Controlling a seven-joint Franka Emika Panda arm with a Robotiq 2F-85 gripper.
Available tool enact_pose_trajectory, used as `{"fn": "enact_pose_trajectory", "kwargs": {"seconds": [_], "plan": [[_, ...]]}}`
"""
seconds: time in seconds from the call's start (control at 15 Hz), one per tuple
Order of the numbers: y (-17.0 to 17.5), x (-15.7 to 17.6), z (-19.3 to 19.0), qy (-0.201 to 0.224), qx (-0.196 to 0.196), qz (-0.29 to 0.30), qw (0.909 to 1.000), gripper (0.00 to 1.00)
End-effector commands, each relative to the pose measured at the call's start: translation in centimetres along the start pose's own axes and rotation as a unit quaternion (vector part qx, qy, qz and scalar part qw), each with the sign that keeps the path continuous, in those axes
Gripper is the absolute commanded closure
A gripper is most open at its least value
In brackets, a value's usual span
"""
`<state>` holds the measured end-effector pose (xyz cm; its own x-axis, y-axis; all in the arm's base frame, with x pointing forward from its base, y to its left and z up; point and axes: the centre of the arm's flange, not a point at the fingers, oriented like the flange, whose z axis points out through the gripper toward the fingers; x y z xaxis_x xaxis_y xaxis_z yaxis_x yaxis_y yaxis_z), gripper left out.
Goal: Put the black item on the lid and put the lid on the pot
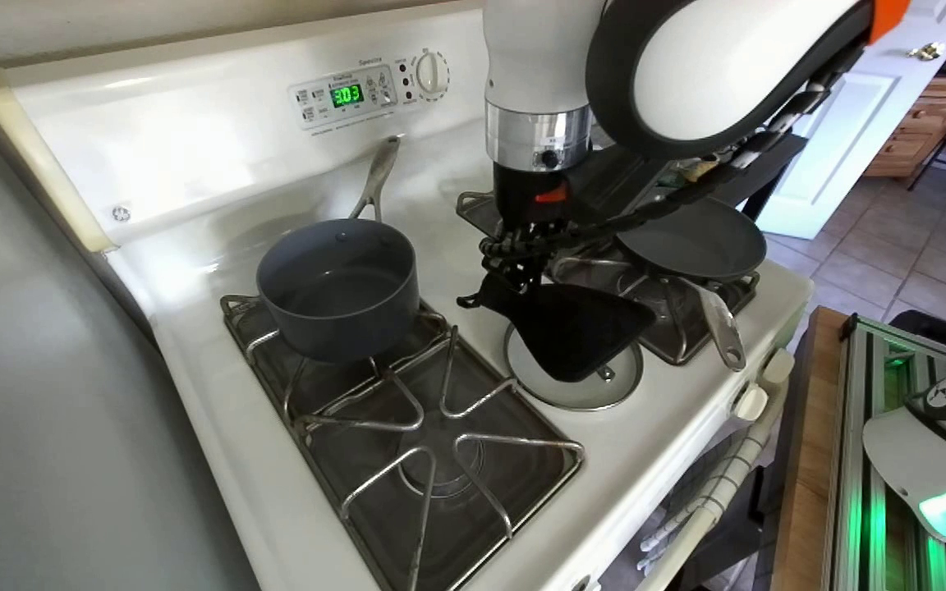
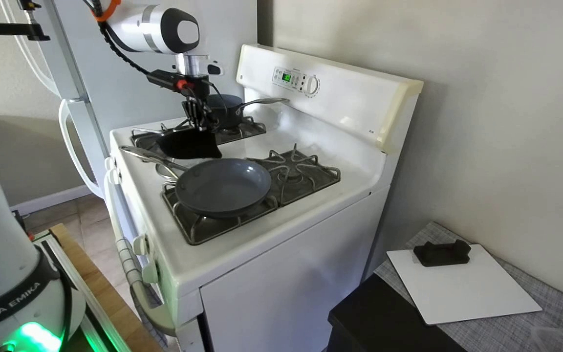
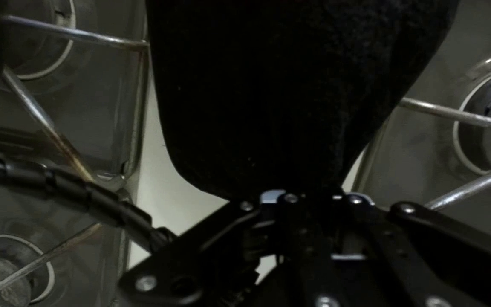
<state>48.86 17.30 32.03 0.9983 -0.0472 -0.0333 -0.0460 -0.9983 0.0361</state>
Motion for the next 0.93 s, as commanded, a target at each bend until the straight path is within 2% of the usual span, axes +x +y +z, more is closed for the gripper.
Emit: {"fn": "enact_pose_trajectory", "kwargs": {"seconds": [0.0, 0.27, 0.33, 0.47, 0.87], "plan": [[-0.2, -0.9, 0.6, 0.023, 0.006, 0.027, 0.9994, 0.99], [0.0, -1.4, 1.0, 0.032, 0.006, 0.029, 0.9990, 0.99], [0.0, -1.4, 1.1, 0.030, 0.005, 0.029, 0.9991, 0.69], [0.0, -1.5, 1.2, 0.027, 0.004, 0.029, 0.9992, 0.61], [0.3, -2.0, 1.4, 0.011, 0.003, 0.019, 0.9997, 0.11]]}}
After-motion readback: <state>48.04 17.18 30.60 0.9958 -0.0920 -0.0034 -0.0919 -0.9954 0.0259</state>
